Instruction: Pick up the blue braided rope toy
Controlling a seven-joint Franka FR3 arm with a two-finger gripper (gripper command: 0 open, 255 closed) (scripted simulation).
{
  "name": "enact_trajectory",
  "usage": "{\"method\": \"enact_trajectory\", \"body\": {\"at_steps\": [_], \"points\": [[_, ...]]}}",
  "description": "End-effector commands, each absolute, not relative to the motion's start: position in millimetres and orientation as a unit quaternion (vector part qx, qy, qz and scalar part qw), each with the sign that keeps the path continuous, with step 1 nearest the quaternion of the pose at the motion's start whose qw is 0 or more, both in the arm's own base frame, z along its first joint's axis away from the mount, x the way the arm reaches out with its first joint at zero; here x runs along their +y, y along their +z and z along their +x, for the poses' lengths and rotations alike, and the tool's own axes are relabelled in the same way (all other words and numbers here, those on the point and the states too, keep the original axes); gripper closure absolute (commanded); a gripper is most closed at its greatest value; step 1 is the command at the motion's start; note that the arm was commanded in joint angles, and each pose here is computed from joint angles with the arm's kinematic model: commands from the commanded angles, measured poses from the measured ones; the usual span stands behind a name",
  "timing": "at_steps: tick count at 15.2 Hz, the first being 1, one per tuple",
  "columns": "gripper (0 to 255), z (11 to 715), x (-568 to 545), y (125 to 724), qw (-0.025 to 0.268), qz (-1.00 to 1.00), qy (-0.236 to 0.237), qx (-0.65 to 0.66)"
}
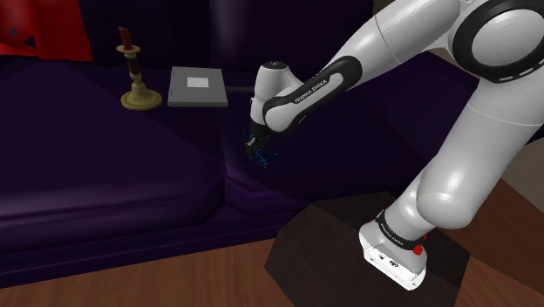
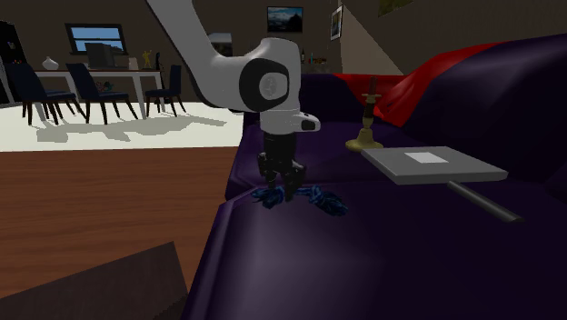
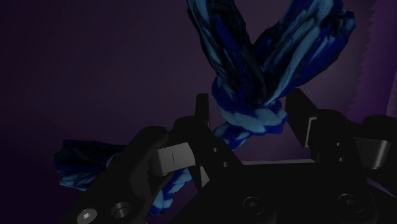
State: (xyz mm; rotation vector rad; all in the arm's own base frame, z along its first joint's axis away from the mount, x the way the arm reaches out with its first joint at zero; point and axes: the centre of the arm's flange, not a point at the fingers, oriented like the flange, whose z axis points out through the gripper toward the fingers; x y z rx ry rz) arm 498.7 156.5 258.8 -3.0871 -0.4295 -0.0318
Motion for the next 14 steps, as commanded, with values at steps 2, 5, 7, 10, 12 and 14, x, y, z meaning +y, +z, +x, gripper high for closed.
{"method": "enact_trajectory", "body": {"at_steps": [2, 5, 7, 10, 12, 14], "points": [[255, 499, 155, 263, 0.012, -0.99, -0.009, -0.138], [255, 499, 155, 279, 0.012, -0.99, -0.009, -0.138], [255, 499, 155, 290, 0.012, -0.99, -0.009, -0.138], [255, 499, 155, 306, 0.012, -0.99, -0.009, -0.138], [255, 499, 155, 316, 0.012, -0.99, -0.009, -0.138], [255, 499, 155, 327, 0.012, -0.99, -0.009, -0.138]]}}
